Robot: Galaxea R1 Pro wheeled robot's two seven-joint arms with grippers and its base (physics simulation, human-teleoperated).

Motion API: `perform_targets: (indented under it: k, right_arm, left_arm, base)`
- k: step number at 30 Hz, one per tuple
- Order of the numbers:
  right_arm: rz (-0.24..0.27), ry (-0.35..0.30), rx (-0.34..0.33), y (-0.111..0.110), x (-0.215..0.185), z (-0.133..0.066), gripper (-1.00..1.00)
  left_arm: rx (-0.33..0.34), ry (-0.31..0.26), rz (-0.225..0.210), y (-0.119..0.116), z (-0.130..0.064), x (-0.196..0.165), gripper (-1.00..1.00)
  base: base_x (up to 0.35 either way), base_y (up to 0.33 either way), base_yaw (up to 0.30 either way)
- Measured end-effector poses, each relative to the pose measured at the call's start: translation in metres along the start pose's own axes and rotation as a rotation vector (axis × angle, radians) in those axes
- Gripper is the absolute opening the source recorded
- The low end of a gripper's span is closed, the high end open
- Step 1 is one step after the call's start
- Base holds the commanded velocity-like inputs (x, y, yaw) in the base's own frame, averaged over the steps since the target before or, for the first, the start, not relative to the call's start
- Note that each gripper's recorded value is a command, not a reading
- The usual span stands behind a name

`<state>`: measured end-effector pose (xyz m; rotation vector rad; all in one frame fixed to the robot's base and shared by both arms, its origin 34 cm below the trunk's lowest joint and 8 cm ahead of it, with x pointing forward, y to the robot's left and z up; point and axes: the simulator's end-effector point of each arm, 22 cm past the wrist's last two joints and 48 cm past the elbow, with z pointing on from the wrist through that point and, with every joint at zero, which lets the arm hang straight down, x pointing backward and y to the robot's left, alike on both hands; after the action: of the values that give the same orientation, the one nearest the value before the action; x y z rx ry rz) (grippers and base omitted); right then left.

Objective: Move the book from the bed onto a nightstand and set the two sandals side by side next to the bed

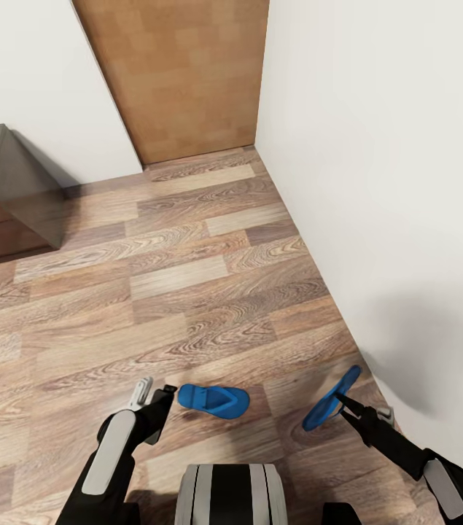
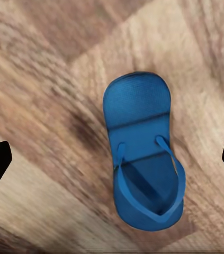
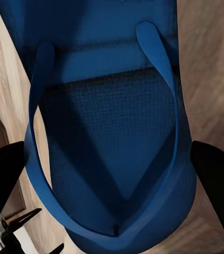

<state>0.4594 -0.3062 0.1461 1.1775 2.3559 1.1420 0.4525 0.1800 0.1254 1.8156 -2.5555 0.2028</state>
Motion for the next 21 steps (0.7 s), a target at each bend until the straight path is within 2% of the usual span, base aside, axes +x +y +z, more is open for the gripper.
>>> perform_targets:
  k: [5,10,16,18,21]
  right_arm:
    - [0.009,-0.022,-0.001,-0.001,-0.007,-0.004,-1.00]
    - [0.014,-0.026,-0.002,-0.001,-0.008,-0.005,-1.00]
    - [0.014,-0.025,-0.001,-0.001,-0.008,-0.005,-1.00]
    - [0.014,-0.025,-0.002,-0.001,-0.008,-0.005,-1.00]
    - [0.014,-0.025,-0.002,-0.001,-0.008,-0.004,-1.00]
  left_arm:
    - [0.009,0.002,0.003,-0.004,0.000,0.004,1.00]
    - [0.022,-0.021,-0.014,-0.012,-0.003,-0.001,1.00]
    - [0.107,-0.048,-0.005,-0.050,-0.023,-0.007,1.00]
    - [0.124,-0.037,-0.020,-0.058,-0.027,-0.006,1.00]
    - [0.143,0.010,-0.046,-0.069,-0.030,0.006,1.00]
  base:
    - [0.000,0.000,0.000]
    - [0.000,0.000,0.000]
    - [0.000,0.000,0.000]
    - [0.000,0.000,0.000]
    - [0.000,0.000,0.000]
